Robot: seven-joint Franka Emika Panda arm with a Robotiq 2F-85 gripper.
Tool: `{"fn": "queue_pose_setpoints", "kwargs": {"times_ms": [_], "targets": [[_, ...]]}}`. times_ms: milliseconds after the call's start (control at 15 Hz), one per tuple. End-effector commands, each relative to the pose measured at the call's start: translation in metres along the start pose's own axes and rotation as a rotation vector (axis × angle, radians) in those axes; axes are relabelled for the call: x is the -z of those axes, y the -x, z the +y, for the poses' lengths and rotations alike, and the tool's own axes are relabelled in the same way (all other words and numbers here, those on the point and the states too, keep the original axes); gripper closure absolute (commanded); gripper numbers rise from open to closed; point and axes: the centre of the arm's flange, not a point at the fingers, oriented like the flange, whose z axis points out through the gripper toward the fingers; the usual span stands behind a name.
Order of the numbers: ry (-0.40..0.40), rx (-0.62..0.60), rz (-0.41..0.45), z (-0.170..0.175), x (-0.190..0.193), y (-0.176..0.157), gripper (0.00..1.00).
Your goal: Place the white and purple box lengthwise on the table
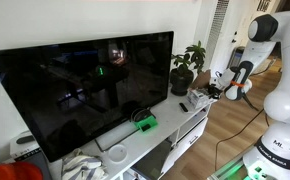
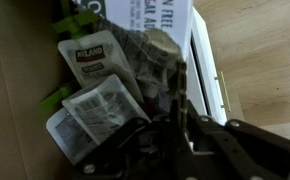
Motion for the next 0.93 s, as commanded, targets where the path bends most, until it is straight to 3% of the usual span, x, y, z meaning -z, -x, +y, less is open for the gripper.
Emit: {"fn": "queue_pose_setpoints", "kwargs": {"times_ms": [0,533,867], "targets": [[0.08,0.067,0.024,0.022,0.004,-0.011,0.98],[0.09,0.139,0.055,0.034,-0.014,-0.041,0.98],[0.102,0.199,0.143,0.035,-0.001,-0.065,0.98]]}}
